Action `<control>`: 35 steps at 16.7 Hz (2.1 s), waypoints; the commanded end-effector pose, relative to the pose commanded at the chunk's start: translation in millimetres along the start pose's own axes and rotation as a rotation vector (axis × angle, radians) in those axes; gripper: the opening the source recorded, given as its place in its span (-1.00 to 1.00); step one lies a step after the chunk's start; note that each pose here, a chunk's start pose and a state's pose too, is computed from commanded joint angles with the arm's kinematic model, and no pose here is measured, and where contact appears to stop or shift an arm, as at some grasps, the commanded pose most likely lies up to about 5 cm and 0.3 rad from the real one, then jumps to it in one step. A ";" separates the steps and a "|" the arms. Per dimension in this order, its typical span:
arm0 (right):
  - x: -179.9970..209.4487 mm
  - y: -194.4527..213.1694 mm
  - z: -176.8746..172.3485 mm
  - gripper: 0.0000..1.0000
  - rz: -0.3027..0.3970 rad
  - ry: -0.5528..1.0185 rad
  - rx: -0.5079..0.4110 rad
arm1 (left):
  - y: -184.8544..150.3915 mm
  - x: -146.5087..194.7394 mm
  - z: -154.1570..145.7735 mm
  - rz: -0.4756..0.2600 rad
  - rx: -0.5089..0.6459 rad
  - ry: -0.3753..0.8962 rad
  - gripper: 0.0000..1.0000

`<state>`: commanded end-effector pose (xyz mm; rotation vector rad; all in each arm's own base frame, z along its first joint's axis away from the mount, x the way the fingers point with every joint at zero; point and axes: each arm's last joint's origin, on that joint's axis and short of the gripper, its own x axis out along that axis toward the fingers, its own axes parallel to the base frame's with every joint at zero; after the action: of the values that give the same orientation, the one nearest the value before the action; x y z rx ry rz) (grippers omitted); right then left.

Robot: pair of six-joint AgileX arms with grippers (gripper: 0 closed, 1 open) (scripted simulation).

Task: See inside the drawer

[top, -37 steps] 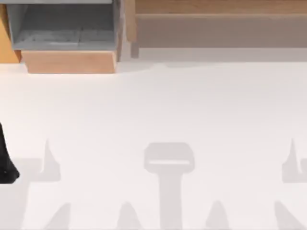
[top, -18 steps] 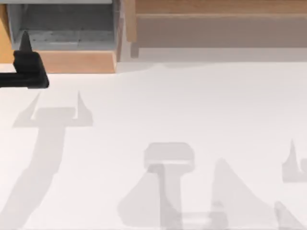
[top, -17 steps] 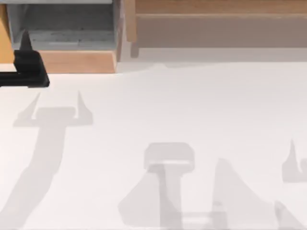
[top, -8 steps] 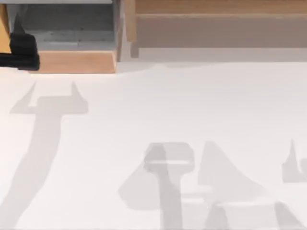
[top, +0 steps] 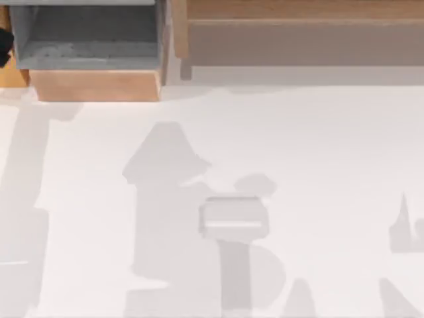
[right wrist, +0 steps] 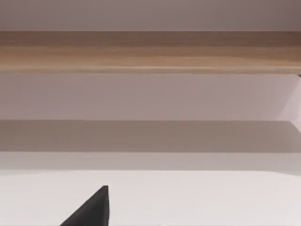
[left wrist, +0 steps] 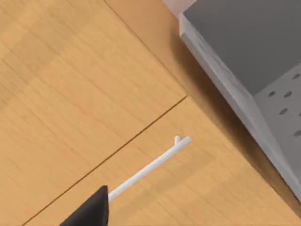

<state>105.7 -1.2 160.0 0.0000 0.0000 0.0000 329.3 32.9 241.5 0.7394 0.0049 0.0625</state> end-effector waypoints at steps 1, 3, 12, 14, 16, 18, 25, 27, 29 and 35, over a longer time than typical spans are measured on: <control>0.0 0.0 0.0 1.00 0.000 0.000 0.000 | 2.6 14.2 -16.3 -0.005 0.085 -0.001 1.00; 0.0 0.0 0.0 1.00 0.000 0.000 0.000 | 6.0 39.1 -52.6 -0.018 0.254 -0.006 1.00; 0.0 0.0 0.0 1.00 0.000 0.000 0.000 | -0.1 82.9 -191.8 -0.049 0.804 -0.062 1.00; 0.0 0.0 0.0 1.00 0.000 0.000 0.000 | -1.2 83.6 -199.1 -0.049 0.831 -0.067 1.00; 0.0 0.0 0.0 1.00 0.000 0.000 0.000 | -1.2 83.6 -199.1 -0.049 0.831 -0.067 1.00; 0.0 0.0 0.0 1.00 0.000 0.000 0.000 | -3.2 83.5 -197.9 -0.055 0.827 -0.068 1.00; 0.0 0.0 0.0 1.00 0.000 0.000 0.000 | -2.8 106.5 -198.1 -0.049 0.831 -0.067 1.00; 0.0 0.0 0.0 1.00 0.000 0.000 0.000 | -2.9 108.5 -198.1 -0.049 0.831 -0.067 1.00; 0.0 0.0 0.0 1.00 0.000 0.000 0.000 | -2.9 108.5 -198.1 -0.049 0.831 -0.067 1.00; 0.0 0.0 0.0 1.00 0.000 0.000 0.000 | -2.9 108.5 -198.1 -0.049 0.831 -0.067 0.10</control>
<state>105.7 -1.2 160.0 0.0000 0.0000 0.0000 432.5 170.5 95.1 1.5711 -0.0157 -0.0157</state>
